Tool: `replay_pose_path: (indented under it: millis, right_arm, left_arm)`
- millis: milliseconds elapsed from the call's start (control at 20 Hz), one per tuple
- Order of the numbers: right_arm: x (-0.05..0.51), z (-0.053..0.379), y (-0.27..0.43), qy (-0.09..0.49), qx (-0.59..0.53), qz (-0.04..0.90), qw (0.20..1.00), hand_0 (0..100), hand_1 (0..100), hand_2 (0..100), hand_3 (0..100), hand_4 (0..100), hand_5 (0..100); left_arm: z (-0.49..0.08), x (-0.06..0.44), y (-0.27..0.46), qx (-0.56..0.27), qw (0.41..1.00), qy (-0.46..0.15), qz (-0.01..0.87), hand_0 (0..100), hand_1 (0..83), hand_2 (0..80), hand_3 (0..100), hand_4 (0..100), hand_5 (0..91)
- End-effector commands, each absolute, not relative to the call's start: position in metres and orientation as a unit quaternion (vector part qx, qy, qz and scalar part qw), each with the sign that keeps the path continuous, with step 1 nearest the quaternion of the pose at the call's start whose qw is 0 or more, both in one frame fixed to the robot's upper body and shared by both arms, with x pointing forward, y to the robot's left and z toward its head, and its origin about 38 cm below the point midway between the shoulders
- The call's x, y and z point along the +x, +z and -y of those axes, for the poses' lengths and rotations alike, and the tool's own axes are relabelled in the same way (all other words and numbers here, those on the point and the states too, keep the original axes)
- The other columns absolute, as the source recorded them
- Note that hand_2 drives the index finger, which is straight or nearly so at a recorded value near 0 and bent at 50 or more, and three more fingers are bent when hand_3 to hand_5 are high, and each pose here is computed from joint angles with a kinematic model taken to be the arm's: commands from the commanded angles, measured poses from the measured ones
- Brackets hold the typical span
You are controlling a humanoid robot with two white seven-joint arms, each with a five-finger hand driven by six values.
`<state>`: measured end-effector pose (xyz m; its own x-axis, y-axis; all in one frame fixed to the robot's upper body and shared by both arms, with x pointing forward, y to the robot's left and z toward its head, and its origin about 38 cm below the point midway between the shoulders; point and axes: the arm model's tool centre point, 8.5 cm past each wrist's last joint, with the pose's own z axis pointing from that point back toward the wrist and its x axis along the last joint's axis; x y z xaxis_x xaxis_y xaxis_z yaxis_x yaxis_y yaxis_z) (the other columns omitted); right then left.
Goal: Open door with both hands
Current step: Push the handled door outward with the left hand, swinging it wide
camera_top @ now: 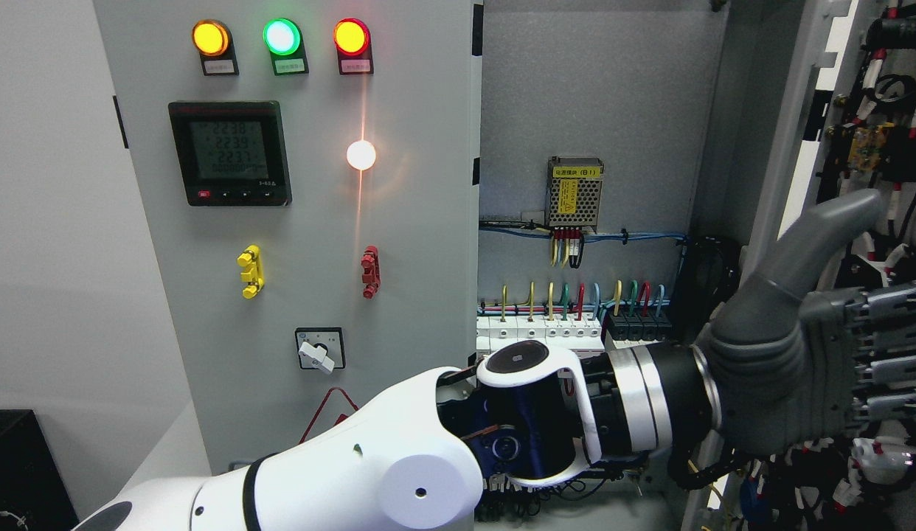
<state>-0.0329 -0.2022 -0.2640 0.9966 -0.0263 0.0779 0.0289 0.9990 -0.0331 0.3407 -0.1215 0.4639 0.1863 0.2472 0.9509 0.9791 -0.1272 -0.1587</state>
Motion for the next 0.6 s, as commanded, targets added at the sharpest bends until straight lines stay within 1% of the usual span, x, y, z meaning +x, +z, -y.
replay_pose_path:
  millis: [0, 301, 551]
  right_arm:
    - [-0.033, 0.202, -0.264, -0.014, -0.017, 0.039, 0.999, 0, 0, 0, 0, 0, 0]
    - [-0.033, 0.202, -0.264, -0.014, -0.017, 0.039, 0.999, 0, 0, 0, 0, 0, 0]
    - [-0.033, 0.202, -0.264, -0.014, -0.017, 0.038, 0.999, 0, 0, 0, 0, 0, 0]
  left_arm:
    - [0.156, 0.319, 0.465, -0.643, 0.436, -0.423, 0.467, 0, 0.0, 0.0, 0, 0, 0.0]
    - [0.173, 0.324, 0.460, -0.625, 0.440, -0.430, 0.481, 0, 0.0, 0.0, 0, 0, 0.0]
    - [0.176, 0.328, 0.458, -0.620, 0.446, -0.427, 0.484, 0, 0.0, 0.0, 0, 0, 0.0]
